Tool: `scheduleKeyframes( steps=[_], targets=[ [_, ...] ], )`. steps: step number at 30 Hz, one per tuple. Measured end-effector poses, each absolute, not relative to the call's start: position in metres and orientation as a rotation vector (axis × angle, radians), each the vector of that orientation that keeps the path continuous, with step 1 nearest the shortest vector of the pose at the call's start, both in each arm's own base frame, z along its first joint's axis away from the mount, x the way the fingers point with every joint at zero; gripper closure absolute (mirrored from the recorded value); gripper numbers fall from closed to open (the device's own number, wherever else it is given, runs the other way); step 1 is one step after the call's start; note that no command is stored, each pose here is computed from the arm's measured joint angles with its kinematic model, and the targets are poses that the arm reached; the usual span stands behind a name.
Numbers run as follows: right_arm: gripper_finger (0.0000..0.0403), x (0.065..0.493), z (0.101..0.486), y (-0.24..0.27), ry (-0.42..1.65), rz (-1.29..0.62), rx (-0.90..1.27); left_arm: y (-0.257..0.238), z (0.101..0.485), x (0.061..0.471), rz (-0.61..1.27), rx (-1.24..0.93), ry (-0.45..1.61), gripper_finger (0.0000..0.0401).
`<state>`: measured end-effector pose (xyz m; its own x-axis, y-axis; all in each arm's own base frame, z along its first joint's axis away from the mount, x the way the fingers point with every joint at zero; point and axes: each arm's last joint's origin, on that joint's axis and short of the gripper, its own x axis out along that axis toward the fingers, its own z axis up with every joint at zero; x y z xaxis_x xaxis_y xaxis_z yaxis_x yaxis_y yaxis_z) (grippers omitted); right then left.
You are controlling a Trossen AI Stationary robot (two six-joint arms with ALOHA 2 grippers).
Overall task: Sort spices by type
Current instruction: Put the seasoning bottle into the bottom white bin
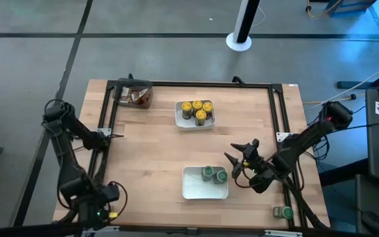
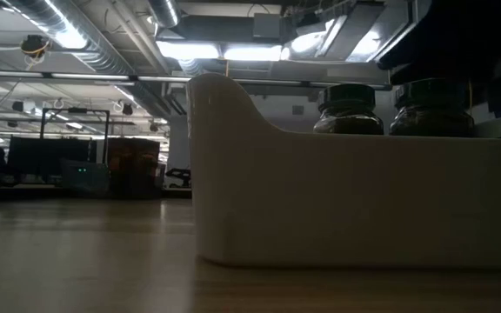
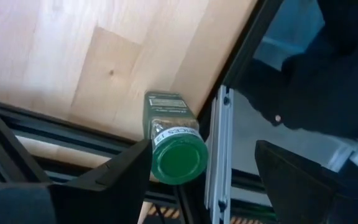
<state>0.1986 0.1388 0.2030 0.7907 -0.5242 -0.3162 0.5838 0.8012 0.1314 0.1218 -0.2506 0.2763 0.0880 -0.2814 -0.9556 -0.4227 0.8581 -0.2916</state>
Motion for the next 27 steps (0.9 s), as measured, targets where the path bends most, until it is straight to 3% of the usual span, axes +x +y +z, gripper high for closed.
scheduleKeyframes(
  steps=[27],
  targets=[
    [0.0162,0.211,0.196,0.153,0.319,-0.479,0.332,-0.287,0.229,0.102,0.209,-0.415,1.554,0.0132]
  ],
)
